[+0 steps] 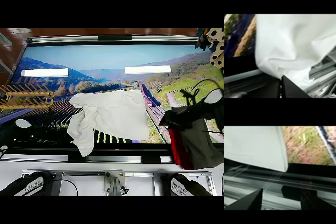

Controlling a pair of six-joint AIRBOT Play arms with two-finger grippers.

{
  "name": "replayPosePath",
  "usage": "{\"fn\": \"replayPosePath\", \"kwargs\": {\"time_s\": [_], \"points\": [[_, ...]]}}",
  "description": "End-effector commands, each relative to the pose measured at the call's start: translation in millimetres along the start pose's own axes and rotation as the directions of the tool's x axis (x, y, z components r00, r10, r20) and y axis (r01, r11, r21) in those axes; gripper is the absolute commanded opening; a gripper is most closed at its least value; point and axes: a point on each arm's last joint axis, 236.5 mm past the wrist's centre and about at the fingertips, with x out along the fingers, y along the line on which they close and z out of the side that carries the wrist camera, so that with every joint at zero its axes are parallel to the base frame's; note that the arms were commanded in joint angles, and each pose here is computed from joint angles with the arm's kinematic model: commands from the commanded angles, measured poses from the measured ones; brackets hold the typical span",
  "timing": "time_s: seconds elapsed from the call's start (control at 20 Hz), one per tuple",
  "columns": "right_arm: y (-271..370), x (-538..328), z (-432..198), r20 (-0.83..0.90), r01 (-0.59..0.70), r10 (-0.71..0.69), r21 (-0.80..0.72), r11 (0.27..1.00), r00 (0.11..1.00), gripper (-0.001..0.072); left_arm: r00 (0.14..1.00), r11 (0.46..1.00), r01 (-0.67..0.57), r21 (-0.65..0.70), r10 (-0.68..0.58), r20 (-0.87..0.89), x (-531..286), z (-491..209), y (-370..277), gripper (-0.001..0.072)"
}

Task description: Fold the shirts.

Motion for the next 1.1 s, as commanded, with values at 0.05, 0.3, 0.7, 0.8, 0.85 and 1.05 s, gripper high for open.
{"fn": "replayPosePath", "kwargs": {"time_s": [0.05, 0.3, 0.7, 0.8, 0.85, 1.05], "points": [[10, 69, -15, -0.094, -0.179, 0.195, 0.157, 0.971, 0.976, 0.0599, 0.997, 0.992, 0.010, 0.126, -0.019, 0.069, -31, 17, -25, 0.0030], [-4, 94, -4, -0.094, -0.158, 0.181, 0.212, 0.965, 0.979, 0.0598, 0.992, 0.982, -0.006, 0.190, -0.019, 0.128, -51, 32, -41, 0.0030], [29, 135, 1, -0.111, -0.159, 0.177, 0.151, 0.976, 0.978, 0.0075, 0.980, 0.968, -0.023, 0.250, -0.028, 0.199, -75, 55, -61, 0.0030], [52, 114, 8, -0.108, -0.237, 0.241, 0.045, 0.970, 0.965, 0.0080, 0.971, 0.952, -0.041, 0.304, -0.034, 0.237, -96, 67, -78, 0.0030], [67, 92, 18, -0.072, -0.254, 0.252, -0.029, 0.967, 0.965, 0.0080, 0.964, 0.930, -0.070, 0.360, -0.029, 0.263, -113, 74, -91, 0.0028], [157, -89, 67, 0.332, -0.121, 0.329, -0.517, 0.847, 0.884, 0.0080, 0.878, 0.738, -0.301, 0.604, -0.034, 0.478, -240, 92, -182, 0.0029]]}}
